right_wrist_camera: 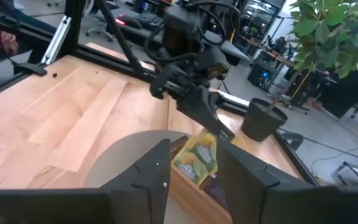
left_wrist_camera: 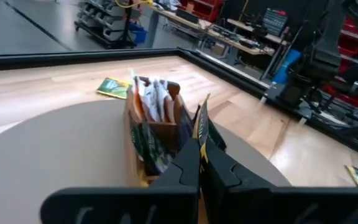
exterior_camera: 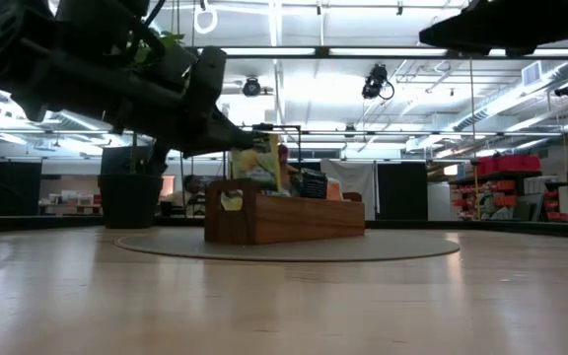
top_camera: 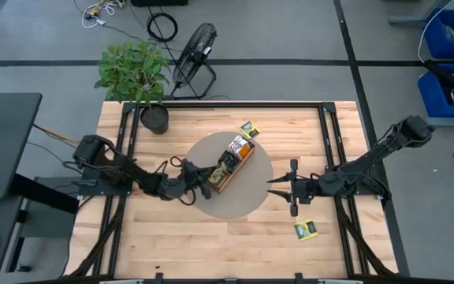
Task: Pick & Place Tea
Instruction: Put the yellow tea bag into the left section of the wooden organizer
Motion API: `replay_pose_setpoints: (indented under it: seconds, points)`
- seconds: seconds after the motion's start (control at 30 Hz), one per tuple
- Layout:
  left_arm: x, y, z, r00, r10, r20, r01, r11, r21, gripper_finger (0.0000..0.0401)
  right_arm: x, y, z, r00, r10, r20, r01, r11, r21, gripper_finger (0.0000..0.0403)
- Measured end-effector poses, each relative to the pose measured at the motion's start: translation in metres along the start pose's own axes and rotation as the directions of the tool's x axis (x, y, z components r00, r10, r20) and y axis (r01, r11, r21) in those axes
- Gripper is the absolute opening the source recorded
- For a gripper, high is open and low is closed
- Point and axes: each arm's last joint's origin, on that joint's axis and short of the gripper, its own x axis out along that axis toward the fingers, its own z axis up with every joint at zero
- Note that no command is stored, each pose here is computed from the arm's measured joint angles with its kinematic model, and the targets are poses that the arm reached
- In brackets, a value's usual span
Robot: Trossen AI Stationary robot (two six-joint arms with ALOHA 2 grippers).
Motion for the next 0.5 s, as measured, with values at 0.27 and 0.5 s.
replay_pose_setpoints:
  seconds: [0.27,0.5]
  points:
    - [0.001,0.002,-0.01,0.999,0.045,-0.012,-0.045,0.997,-0.058,0.0002,0.0,0.0,-0.002,1.0,0.004,-0.016,-0.004,1.0,0.003,0.0137]
    - [0.002,0.005,-0.013,0.997,0.077,-0.022,-0.078,0.994,-0.069,0.0002,0.0,0.0,-0.002,1.0,0.004,-0.018,-0.004,1.0,-0.003,0.0137]
